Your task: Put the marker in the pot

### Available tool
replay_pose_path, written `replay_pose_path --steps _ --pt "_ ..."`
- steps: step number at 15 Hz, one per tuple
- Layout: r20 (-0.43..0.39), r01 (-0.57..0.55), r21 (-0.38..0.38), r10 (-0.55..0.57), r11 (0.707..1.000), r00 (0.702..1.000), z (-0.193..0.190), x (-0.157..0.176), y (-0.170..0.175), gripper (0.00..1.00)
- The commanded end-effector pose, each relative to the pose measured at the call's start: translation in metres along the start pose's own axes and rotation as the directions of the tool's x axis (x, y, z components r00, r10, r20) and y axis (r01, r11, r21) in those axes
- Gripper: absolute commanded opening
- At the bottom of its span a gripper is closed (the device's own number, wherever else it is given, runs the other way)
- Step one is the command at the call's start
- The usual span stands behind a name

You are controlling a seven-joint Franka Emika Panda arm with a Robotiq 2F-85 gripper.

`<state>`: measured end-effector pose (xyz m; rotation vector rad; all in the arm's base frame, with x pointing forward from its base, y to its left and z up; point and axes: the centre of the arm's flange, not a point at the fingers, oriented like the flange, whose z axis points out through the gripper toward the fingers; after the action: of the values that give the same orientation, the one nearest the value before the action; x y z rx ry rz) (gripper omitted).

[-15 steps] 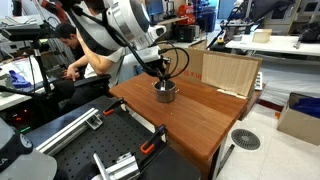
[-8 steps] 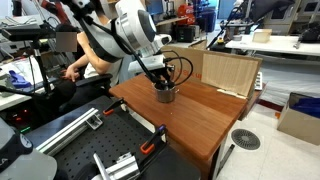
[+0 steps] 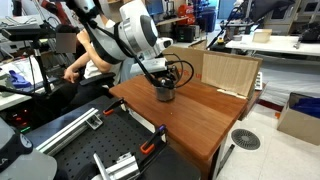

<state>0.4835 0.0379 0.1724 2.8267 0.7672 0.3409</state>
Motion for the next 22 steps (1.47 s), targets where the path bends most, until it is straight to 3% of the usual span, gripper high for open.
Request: replay_pose_path --steps 1,6,7,8,9,10,12,18,22 --pt "-0.036 0.016 -0.014 -0.017 1.000 0.999 -0.003 0.007 0.009 0.45" --pt "-0.052 0.009 -0.020 -0.010 1.000 0.999 -0.008 0.012 0.016 0.06" --pt "-0.053 0.008 -0.020 -0.009 1.000 0.999 -0.009 0.012 0.016 0.01" --pt "-0.058 0.004 -0.020 -0.006 1.000 0.998 -0.011 0.013 0.017 0.02" --pt "-0.053 0.001 -0.023 -0.002 1.000 0.999 -0.013 0.013 0.017 0.05" --pt "-0.057 -0.003 -0.026 0.002 1.000 0.998 -0.015 0.012 0.017 0.45" --pt "-0.060 -0.007 -0.027 0.006 1.000 0.998 -0.018 0.012 0.019 0.52" --pt "-0.071 -0.020 -0.029 0.018 0.999 0.997 -0.025 0.010 0.024 0.97" --pt "-0.084 -0.027 -0.032 0.025 0.999 0.996 -0.031 0.009 0.026 1.00"
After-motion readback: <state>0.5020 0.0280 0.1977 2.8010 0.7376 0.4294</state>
